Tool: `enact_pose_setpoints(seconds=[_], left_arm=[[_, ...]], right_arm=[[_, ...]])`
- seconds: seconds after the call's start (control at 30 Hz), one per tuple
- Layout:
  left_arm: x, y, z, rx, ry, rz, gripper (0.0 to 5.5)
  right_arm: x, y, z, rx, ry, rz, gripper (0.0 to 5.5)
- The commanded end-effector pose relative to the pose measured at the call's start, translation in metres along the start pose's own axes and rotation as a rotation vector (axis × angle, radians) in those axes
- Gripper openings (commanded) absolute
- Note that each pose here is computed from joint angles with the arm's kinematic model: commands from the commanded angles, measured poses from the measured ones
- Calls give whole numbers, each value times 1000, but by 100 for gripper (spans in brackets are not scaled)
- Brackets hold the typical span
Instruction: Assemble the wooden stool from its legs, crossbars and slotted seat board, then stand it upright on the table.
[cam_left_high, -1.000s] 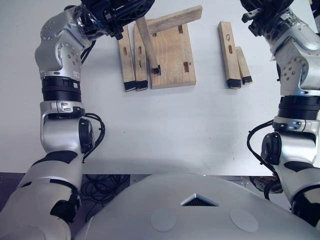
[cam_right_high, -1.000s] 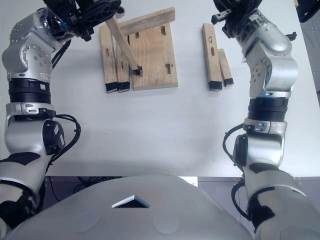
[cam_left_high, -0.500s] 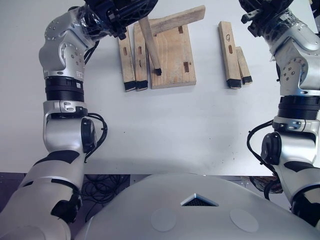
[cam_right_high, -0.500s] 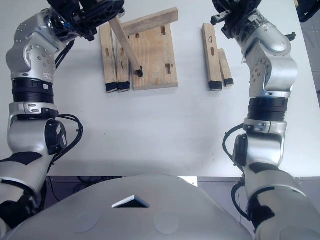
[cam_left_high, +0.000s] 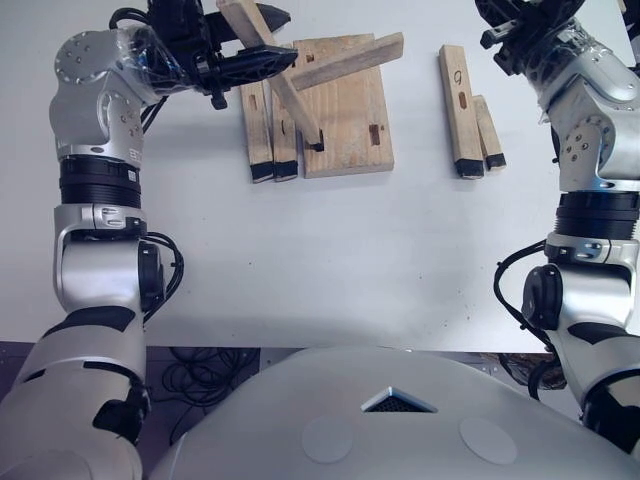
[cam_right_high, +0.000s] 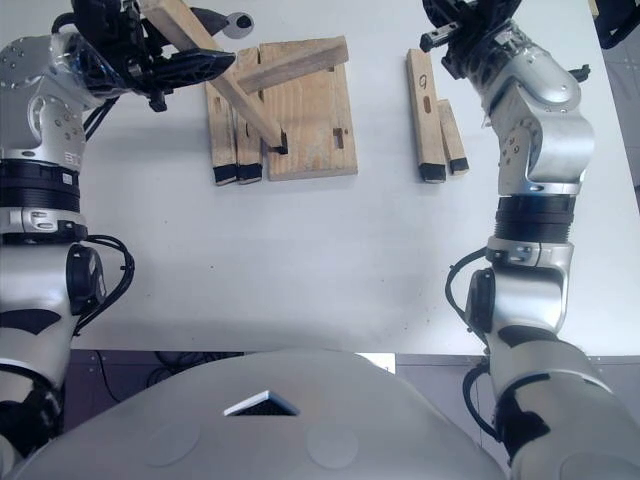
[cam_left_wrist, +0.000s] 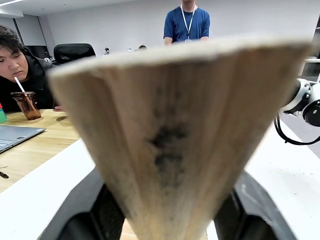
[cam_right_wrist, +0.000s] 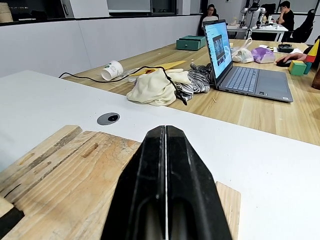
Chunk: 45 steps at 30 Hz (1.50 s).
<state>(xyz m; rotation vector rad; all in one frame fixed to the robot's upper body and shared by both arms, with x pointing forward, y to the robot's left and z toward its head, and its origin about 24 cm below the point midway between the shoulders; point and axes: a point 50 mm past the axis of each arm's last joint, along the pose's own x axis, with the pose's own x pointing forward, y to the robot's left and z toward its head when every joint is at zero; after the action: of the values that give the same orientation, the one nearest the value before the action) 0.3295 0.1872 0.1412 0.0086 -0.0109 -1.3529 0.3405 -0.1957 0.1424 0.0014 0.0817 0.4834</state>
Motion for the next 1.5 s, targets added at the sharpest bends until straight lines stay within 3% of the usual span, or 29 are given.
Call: enact_pose_setpoints(seconds=[0.03, 0.23, 0.43, 0.6, 0.63, 0.8, 0.87, 1.07, 1.2, 1.27, 1.37, 1.5], left_arm=[[8, -12, -47, -128, 239, -25, 201], [35, -9, -36, -92, 356, -80, 201], [32, -41, -70, -144, 347, -285, 201], [31, -31, -66, -99, 350, -225, 201], [33, -30, -64, -97, 334, -214, 239], [34, -32, -54, -46, 296, -179, 309], [28, -32, -50, -5, 304, -134, 341], [-25, -43, -43, 100, 436, 21, 341], [-43, -26, -33, 97, 468, 346, 341], [-38, -15, -37, 26, 466, 532, 341], [-4, -6, -54, -215, 398, 751, 341], [27, -1, -60, -379, 357, 875, 341]], right_arm=[[1, 2, -2, 28, 1, 6, 0], [2, 3, -2, 31, 0, 7, 0], [0, -2, -2, 39, -8, -18, 0], [-4, -15, 5, 35, -10, -68, 0], [-4, -16, 5, 34, -10, -73, 0], [-7, -19, 1, 23, 17, -87, 0], [-10, -22, -2, 21, 29, -101, 0], [-24, -21, -18, 29, 69, -131, 0], [-33, -19, -27, 38, 82, -175, 0], [-33, -16, -29, 43, 80, -189, 0], [-32, -13, -35, 47, 88, -213, 0], [-30, -12, -38, 47, 96, -235, 0]])
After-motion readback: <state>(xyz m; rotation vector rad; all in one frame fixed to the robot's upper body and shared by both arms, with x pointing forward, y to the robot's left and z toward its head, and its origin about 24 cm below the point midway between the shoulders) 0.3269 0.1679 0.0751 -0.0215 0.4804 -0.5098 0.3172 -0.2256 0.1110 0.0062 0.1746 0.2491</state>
